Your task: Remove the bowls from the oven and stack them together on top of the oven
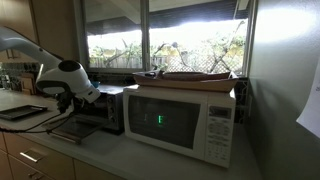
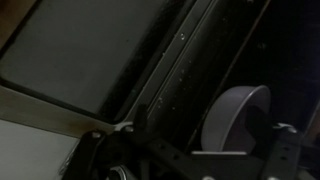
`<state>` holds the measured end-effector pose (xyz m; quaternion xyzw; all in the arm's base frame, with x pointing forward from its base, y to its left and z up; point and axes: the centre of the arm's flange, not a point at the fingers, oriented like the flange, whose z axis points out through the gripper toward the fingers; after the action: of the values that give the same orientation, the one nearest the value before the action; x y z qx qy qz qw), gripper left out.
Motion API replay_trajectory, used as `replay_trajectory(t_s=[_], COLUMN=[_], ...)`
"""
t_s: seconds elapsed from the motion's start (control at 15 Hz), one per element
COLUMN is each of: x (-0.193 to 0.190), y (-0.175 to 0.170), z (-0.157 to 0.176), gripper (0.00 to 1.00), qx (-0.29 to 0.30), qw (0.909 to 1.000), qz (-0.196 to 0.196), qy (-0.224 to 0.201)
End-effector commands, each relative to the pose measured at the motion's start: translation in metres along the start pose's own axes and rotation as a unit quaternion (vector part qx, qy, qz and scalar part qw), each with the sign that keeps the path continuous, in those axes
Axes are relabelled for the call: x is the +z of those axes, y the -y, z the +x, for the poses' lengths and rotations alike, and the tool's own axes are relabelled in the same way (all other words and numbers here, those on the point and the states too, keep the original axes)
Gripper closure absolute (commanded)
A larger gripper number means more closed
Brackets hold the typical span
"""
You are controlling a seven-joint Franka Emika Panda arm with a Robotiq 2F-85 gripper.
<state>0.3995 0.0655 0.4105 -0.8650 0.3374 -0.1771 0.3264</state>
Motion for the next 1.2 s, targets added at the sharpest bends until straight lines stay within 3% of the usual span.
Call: replay_trajectory(t_s=[0.0, 0.4, 0.47, 0.67, 1.0, 1.13], x=[0.017, 0.031, 0.033, 0.04, 0.048, 0.049], y=[0.0, 0.001, 0.001, 0.001, -0.003, -0.003], z=[-0.008, -0.015, -0.015, -0.012, -0.01, -0.009], gripper=[0.0, 0.01, 0.06, 0.07, 0.56, 0.69], qx=[0.053, 0.093, 0.098, 0.11, 0.126, 0.13], qw=[0.9972, 0.993, 0.9925, 0.9913, 0.9899, 0.9894], qz=[0.044, 0.058, 0.056, 0.053, 0.044, 0.043], qy=[-0.032, -0.043, -0.046, -0.049, -0.047, -0.05])
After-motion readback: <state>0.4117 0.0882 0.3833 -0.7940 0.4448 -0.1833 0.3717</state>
